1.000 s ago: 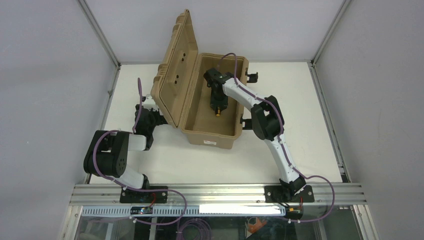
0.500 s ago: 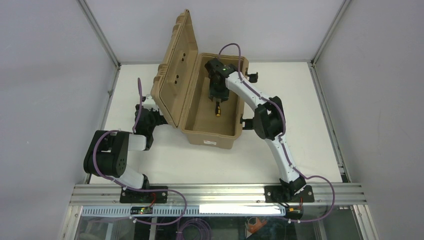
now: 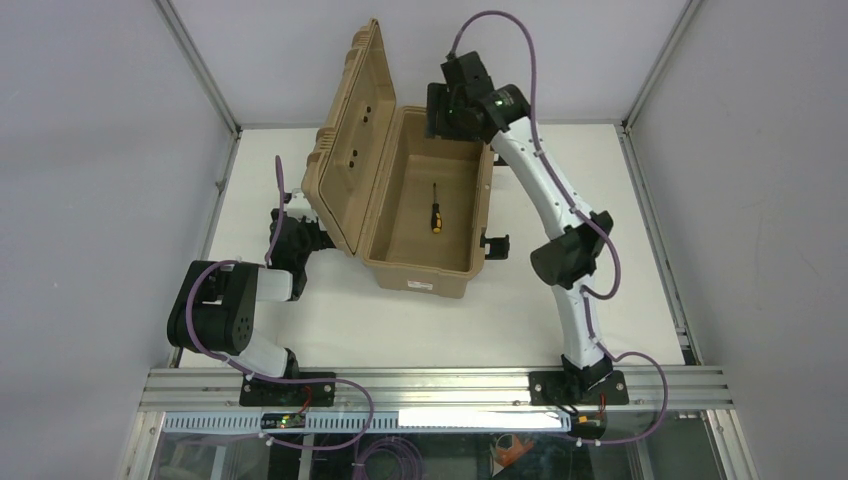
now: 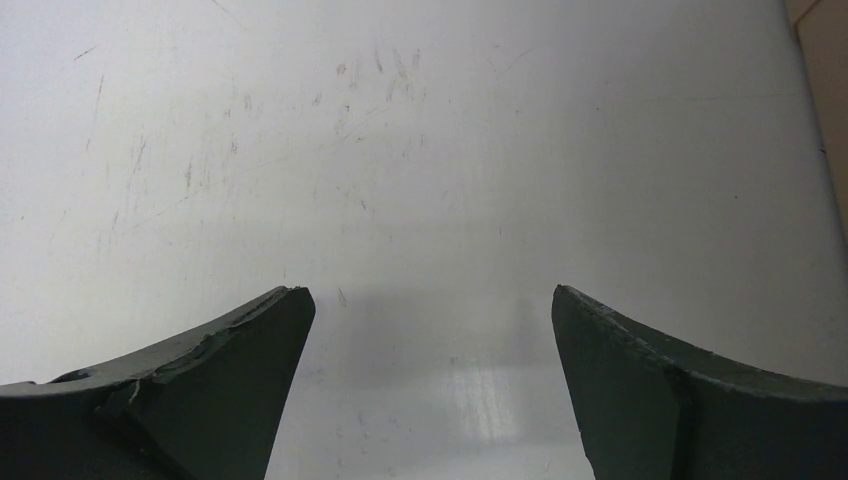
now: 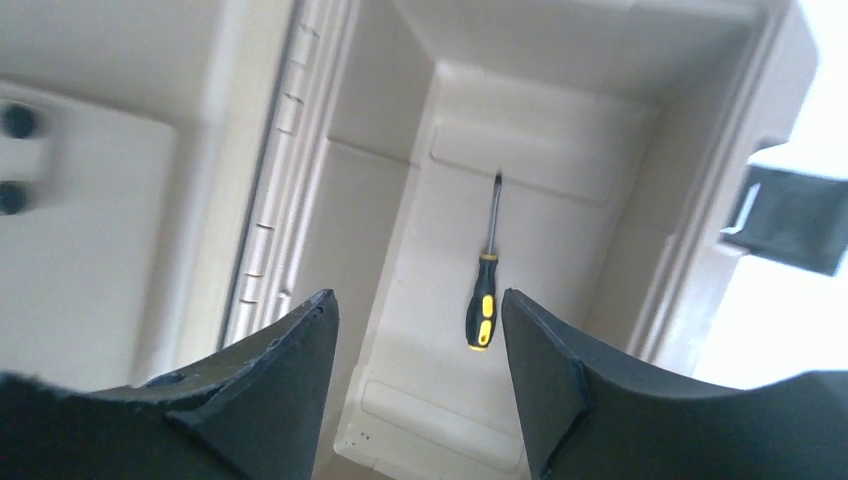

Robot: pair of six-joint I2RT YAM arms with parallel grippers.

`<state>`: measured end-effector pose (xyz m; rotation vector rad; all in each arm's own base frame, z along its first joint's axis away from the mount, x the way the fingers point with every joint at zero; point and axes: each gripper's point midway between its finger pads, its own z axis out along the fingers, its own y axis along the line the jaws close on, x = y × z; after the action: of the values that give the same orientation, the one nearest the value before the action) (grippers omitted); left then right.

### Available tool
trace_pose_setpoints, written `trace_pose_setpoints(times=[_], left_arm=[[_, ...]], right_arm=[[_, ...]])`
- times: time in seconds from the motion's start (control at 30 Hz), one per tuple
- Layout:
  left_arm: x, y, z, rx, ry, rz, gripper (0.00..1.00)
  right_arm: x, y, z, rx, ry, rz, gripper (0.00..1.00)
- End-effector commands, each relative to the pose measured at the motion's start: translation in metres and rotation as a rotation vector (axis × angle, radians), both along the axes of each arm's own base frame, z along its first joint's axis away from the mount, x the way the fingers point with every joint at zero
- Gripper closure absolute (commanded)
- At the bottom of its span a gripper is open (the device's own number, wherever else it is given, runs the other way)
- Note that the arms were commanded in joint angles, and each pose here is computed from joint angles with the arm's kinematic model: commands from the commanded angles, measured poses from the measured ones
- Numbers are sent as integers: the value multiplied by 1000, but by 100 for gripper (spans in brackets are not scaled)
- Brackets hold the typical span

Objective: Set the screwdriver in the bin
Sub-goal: Place the screwdriver in the bin, then reset both arms

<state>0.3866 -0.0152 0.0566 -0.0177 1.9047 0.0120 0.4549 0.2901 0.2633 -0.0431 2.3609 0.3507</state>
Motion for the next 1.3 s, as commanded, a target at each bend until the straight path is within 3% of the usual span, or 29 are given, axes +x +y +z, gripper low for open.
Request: trace_pose_setpoints(times=[0.0,0.2,0.47,0.8,1.27], left_arm=[[7,0,23,-18,-81,-3,1],[7,0,23,-19,-81,-3,1],[7,0,23,-18,-81,-4,1],[7,0,22,-19,-81,-4,1],[7,0,23,-19,-82,-4,1]], right_arm=[[-1,-30,106,50,-268,41,35],[7,-87,156,-28,-429,-11,24],[1,-180,159,-151,-458,-148,13],[-34,-255,96,-204,-382,-291,2],[-73,-265,-13,-130,-231,-317,1]])
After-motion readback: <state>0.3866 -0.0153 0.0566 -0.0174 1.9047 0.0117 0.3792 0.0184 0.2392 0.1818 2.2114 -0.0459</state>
